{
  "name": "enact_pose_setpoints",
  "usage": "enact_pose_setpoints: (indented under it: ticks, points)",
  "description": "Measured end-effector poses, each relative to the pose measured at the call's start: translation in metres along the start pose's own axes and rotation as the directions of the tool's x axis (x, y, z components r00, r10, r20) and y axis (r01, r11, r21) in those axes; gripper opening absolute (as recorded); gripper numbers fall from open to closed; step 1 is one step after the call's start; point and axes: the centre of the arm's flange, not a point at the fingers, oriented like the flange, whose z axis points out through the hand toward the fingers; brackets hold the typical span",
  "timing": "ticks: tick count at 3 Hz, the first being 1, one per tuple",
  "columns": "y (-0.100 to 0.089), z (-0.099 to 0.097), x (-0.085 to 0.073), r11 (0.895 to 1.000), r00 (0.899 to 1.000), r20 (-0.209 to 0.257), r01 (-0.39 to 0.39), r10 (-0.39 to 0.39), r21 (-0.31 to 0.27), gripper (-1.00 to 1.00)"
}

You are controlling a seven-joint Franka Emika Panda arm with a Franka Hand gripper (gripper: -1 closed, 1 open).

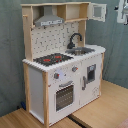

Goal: Play with the kitchen

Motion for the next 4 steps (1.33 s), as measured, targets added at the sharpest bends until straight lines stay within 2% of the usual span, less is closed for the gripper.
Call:
enact_pose_setpoints:
  ticks: [1,2,4]
  points:
    - [-0.020,0.030,-0.007,0.998,1.000,-0.004,0.007,-0.006,0.063,-1.00]
    - [-0.040,0.052,0.004,0.993,0.999,-0.025,0.023,-0.020,0.115,-1.00]
    - [-0.076,0.082,0.046,0.980,0.996,-0.086,0.054,-0.038,0.191,-1.00]
